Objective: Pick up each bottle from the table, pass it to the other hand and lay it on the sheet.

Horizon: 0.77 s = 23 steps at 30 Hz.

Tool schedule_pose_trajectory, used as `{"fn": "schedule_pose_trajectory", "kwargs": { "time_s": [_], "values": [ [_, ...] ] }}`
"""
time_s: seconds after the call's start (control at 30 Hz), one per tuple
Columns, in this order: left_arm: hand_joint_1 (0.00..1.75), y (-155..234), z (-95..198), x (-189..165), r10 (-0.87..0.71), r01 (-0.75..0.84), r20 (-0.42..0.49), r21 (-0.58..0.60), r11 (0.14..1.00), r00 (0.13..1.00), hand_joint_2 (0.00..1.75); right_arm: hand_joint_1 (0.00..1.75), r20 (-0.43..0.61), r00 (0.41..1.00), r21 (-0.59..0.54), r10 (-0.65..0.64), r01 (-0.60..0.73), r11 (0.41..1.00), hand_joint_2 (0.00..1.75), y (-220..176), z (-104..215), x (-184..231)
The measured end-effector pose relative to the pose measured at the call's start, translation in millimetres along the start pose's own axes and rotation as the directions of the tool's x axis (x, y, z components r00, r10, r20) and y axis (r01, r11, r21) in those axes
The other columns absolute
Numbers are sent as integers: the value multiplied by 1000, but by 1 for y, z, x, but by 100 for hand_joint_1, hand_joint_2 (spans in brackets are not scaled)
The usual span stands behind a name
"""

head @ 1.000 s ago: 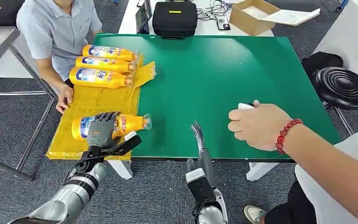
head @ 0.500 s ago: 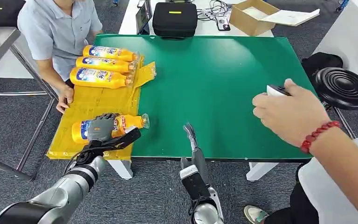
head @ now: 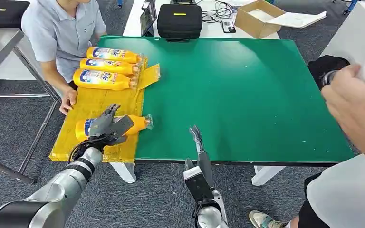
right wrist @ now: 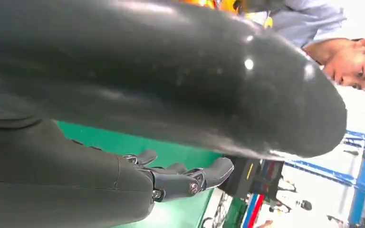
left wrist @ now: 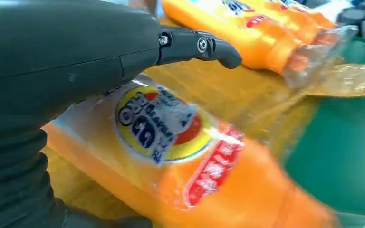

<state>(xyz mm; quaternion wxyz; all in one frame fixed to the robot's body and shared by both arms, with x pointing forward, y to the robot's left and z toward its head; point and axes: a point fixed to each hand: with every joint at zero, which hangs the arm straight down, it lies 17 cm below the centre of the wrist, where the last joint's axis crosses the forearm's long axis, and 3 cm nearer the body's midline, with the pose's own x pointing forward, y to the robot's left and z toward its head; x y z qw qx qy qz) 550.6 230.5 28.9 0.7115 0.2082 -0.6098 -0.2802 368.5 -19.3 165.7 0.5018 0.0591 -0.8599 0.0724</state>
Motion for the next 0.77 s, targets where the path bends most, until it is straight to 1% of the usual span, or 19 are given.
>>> {"fn": "schedule_pose_trajectory", "kwargs": {
  "time_s": [0.07,0.13,0.2,0.3,0.33,0.43,0.47,0.5,0.57,0.6,0.7,0.77],
  "values": [
    [0,-5,2,20,84,-84,84,-8,996,993,175,0,0,1000,-6,12,-12,1000,0,-2,1,-1],
    [0,-8,10,39,196,-200,169,5,980,966,175,0,-3,1000,-14,27,-27,1000,0,-6,3,-3],
    [0,-5,18,52,298,-311,214,28,950,930,175,0,-1,999,-27,43,-43,999,0,-11,4,-3],
    [0,12,28,74,423,-457,285,64,887,860,175,0,5,998,-41,67,-66,997,0,-18,4,-3],
    [0,16,32,79,438,-478,304,68,876,846,175,0,7,997,-45,73,-72,996,0,-20,4,-2],
    [0,34,50,102,504,-574,396,76,815,768,175,0,23,996,-87,92,-89,992,0,-33,4,5],
    [0,39,58,113,523,-603,431,65,795,736,175,0,30,997,-101,77,-74,992,175,-38,3,9],
    [0,41,67,122,547,-634,460,47,772,700,175,0,39,998,-120,42,-37,992,175,-43,2,16],
    [0,46,87,148,561,-666,531,9,746,636,175,0,101,995,-171,24,-7,985,175,-58,-3,44],
    [0,50,98,161,538,-662,572,14,749,620,175,0,133,991,-192,19,7,981,175,-64,-7,57],
    [0,54,125,191,479,-650,656,24,760,584,175,0,185,983,-233,18,26,972,175,-77,-10,80],
    [0,56,138,203,467,-653,685,17,757,559,175,0,207,978,-249,24,29,968,175,-82,-10,90]
  ]
}}
